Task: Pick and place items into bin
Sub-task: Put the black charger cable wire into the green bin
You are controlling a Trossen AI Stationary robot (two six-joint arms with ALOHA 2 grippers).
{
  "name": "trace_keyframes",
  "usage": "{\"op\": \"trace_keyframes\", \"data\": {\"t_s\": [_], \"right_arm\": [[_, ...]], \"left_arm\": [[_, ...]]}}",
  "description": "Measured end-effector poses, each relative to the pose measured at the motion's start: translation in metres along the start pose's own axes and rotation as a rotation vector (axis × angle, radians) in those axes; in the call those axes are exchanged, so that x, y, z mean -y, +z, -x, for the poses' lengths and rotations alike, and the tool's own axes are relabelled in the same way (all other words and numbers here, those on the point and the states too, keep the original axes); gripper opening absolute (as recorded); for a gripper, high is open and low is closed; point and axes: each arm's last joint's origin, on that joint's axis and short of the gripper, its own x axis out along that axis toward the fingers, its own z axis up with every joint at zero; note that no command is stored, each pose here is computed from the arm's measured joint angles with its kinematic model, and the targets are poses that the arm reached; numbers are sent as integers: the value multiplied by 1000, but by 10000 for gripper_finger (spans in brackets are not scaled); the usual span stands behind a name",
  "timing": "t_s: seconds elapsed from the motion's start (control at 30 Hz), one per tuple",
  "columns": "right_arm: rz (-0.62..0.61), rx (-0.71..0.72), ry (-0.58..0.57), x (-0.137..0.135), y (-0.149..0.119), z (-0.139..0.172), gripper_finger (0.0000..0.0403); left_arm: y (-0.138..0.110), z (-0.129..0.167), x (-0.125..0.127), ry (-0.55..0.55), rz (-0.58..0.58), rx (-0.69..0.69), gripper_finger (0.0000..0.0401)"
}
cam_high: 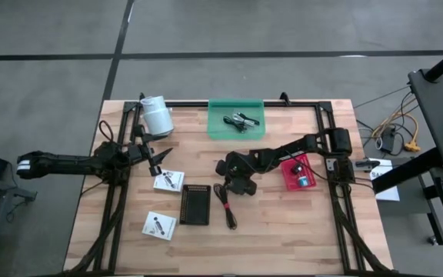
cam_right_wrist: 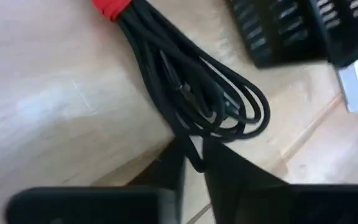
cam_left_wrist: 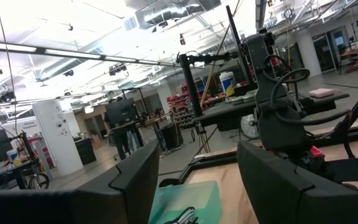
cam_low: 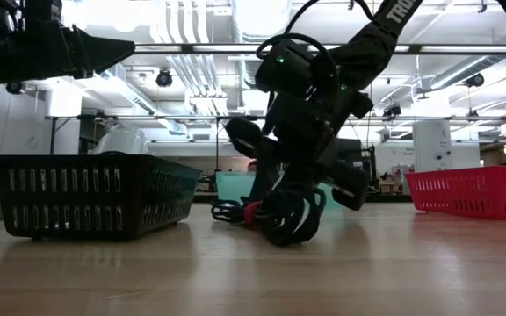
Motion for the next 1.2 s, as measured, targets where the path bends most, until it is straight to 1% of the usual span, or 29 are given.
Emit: {"op": "trace_keyframes", "data": {"t_s": [0.07, 0.1, 0.23, 0.3, 0.43, 0.53, 0.7, 0.83, 0.97, 1.07, 1.2], "right_arm": [[-10, -46, -11, 0, -1, 2, 20], [-15, -75, -20, 0, -1, 3, 15], [-67, -168, -51, 3, -2, 14, 10], [-93, -200, -67, 5, 1, 25, 10], [-154, -249, -135, 12, 9, 52, 9], [-207, -271, -240, 21, 17, 76, 9], [-319, -336, -491, 35, 25, 122, 9], [-443, -376, -682, 45, 23, 158, 9], [-547, -420, -843, 52, 12, 181, 9], [-610, -466, -911, 57, -3, 191, 9], [-708, -502, -944, 62, -27, 194, 9]], "left_arm": [[0, 0, 0, 0, 0, 0, 200], [0, 0, 0, 0, 0, 0, 200], [0, 0, 0, 0, 0, 0, 200], [0, 0, 0, 0, 0, 0, 200], [0, 0, 0, 0, 0, 0, 200], [0, 0, 0, 0, 0, 0, 200], [0, 0, 0, 0, 0, 1, 200], [0, 0, 0, 0, 0, 0, 200], [0, 0, 0, 0, 0, 1, 200], [0, 0, 0, 0, 0, 1, 200], [0, 0, 0, 0, 0, 1, 200]]}}
